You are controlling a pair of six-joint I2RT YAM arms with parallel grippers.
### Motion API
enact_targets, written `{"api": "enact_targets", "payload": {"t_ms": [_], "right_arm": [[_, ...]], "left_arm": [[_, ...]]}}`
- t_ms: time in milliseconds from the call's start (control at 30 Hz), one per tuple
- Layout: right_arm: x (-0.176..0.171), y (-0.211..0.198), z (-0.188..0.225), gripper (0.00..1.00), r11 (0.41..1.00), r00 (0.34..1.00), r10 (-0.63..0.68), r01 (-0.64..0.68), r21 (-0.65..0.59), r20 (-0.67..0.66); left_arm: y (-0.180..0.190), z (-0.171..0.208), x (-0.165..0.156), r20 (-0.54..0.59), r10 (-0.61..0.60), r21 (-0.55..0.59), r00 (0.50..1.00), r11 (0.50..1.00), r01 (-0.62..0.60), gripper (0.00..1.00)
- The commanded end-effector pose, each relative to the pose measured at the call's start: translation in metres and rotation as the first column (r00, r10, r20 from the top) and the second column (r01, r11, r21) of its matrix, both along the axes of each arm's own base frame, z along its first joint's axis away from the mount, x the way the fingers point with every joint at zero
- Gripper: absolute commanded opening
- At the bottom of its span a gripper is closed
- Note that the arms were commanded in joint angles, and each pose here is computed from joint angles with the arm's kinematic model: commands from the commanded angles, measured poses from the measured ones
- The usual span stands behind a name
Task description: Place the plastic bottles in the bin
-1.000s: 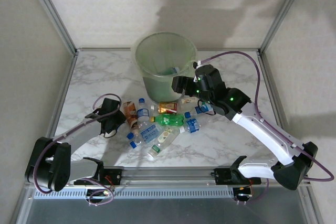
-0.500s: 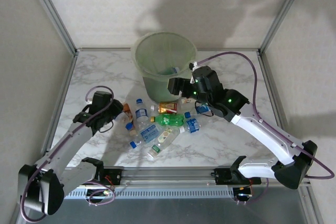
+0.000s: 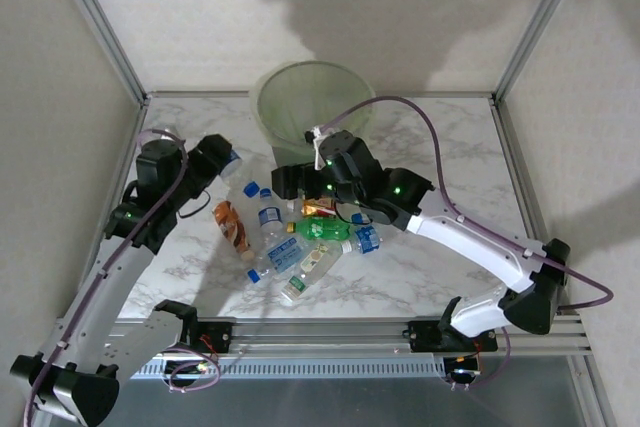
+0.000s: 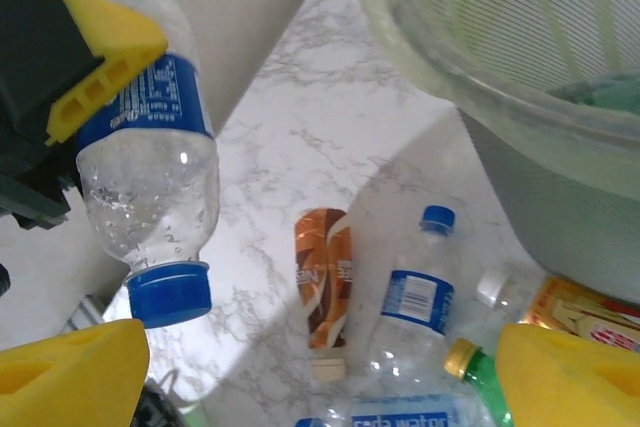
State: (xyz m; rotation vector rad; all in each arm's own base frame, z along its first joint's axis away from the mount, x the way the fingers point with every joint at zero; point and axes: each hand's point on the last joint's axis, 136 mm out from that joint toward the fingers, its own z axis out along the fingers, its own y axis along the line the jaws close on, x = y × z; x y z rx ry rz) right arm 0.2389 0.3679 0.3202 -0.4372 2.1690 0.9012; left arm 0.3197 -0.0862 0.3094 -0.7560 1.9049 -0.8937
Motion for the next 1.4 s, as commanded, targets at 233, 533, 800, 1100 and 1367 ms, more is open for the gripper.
{"api": "enact_targets", "payload": {"t_ms": [233,533,800,1100,1367], "right_arm": [[-0.025,0.044,0.021,0.74,0.966,0.972,0.234,-0.231,0.119,-0.011],[-0.029,0.054,0.016,0.61,0.954,0.961,0.277,-0.272,0.130,-0.024],[-0.023,0.062,0.020,0.55,0.953,0.962,0.275,-0.272,0.132,-0.006],[-0.017,0.066,0.026,0.37,0.957,0.965,0.261,-0.260,0.131,0.015],[-0.016,0.062,0.031,0.17,0.959,0.969,0.246,-0.247,0.139,0.028]], "left_arm": [[-0.021,0.061,0.011,0.163,-0.086,-0.112,0.983,0.988,0.105,0.60],[-0.030,0.068,0.011,0.198,-0.124,-0.160,0.972,0.975,0.157,0.60],[-0.037,0.071,0.009,0.220,-0.161,-0.165,0.962,0.966,0.199,0.59],[-0.037,0.061,0.008,0.214,-0.168,-0.152,0.962,0.967,0.203,0.58],[-0.037,0.061,0.009,0.220,-0.172,-0.139,0.960,0.969,0.205,0.61]]}}
